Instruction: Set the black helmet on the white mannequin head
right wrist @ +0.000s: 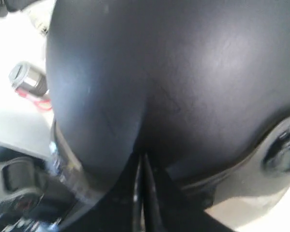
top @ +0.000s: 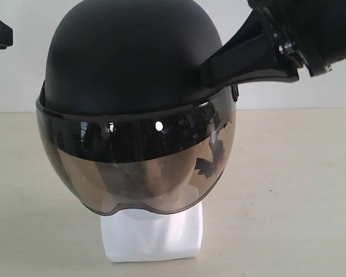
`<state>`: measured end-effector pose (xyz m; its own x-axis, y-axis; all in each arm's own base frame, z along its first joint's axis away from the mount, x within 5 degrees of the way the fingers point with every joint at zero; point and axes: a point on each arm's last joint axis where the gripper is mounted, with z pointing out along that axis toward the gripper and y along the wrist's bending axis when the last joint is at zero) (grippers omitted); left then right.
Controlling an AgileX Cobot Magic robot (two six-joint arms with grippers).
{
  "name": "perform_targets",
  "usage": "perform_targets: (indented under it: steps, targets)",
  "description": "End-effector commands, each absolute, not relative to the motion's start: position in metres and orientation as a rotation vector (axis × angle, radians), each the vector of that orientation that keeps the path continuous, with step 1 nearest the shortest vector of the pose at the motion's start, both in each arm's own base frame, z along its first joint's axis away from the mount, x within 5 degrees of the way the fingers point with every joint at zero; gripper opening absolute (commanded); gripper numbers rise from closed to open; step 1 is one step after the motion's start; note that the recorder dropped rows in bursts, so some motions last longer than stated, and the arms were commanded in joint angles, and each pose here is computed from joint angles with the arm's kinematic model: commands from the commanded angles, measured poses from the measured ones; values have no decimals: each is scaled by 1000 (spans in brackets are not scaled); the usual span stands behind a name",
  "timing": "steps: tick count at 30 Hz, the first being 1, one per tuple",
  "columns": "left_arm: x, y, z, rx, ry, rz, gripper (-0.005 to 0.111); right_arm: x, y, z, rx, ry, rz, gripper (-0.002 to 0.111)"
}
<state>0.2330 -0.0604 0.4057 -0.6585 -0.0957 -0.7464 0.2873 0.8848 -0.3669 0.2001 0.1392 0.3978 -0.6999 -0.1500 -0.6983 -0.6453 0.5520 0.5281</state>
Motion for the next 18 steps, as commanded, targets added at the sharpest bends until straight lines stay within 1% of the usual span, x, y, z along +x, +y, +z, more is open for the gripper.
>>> perform_targets:
  steps: [1, 6, 12, 15, 18]
  targets:
    - [234, -61, 405, 139, 2208, -596, 4, 196, 126, 409, -525, 2153, 925, 0]
    - [235, -61, 406, 145, 2191, -586, 4, 192, 126, 412, -522, 2145, 944, 0]
    - [230, -60, 410, 150, 2180, -586, 4, 196, 123, 412, -493, 2138, 896, 0]
    - [220, -59, 417, 159, 2151, -585, 4, 197, 118, 414, -476, 2111, 821, 0]
    - [203, -58, 428, 178, 2115, -586, 4, 190, 106, 424, -459, 2046, 684, 0]
